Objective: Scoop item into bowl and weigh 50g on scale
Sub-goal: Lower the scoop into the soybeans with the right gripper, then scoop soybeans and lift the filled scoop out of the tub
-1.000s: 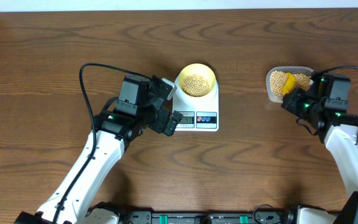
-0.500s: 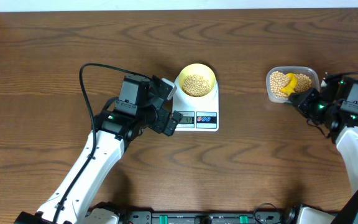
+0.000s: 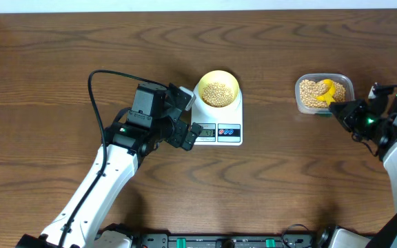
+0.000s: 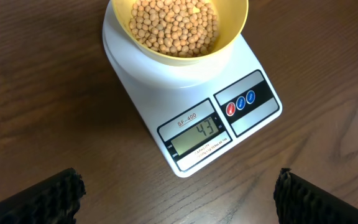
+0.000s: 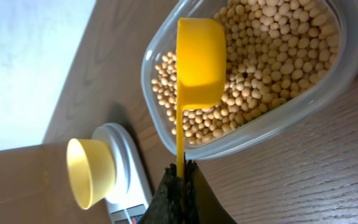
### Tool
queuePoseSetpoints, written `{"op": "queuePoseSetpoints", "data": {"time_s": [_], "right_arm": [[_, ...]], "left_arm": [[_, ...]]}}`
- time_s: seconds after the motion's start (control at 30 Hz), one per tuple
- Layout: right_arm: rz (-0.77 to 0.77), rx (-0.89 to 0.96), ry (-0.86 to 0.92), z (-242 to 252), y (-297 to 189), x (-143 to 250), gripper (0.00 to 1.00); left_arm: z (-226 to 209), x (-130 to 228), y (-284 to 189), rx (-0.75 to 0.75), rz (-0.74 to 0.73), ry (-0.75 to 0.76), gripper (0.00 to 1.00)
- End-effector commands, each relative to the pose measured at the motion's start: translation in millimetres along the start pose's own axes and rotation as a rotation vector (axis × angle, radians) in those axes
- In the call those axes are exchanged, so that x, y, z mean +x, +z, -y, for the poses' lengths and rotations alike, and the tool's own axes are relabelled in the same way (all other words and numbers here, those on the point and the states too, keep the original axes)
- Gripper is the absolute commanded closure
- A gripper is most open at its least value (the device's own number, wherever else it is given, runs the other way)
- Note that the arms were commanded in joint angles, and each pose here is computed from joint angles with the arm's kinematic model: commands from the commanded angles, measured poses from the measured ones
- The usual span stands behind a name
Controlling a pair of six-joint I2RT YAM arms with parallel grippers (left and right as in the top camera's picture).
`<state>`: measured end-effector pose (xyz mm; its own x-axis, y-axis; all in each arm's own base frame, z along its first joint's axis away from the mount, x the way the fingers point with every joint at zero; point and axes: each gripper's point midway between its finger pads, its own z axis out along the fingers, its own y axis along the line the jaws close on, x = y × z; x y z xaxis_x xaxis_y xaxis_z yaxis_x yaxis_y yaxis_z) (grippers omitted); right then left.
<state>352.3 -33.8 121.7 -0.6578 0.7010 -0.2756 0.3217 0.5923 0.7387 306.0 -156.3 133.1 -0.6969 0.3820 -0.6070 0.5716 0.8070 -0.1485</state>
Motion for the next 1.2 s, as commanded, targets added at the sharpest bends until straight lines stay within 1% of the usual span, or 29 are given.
{"op": "queuePoseSetpoints", "data": {"time_s": [0.0,0.33,0.63,0.87,1.17], "right_arm": [[-0.022,-0.075,0.030,-6,-6,-1,0.99],[-0.015,-0.161,0.085,-5,-23,-10,0.99],[-0.032,-0.202,0.092,-11,-26,-8,0.99],[-0.045,-0.208,0.181,-12,-26,-7,0.99],[-0.085,-0.284,0.174,-26,-29,-2,0.99]], "left_arm": [[0,3,2,0.007,-0.009,-0.001,0.01],[0,3,2,0.007,-0.009,-0.001,0.00],[0,3,2,0.007,-0.009,-0.001,0.00],[0,3,2,0.007,-0.009,-0.002,0.00],[0,3,2,0.008,-0.009,-0.001,0.00]]}}
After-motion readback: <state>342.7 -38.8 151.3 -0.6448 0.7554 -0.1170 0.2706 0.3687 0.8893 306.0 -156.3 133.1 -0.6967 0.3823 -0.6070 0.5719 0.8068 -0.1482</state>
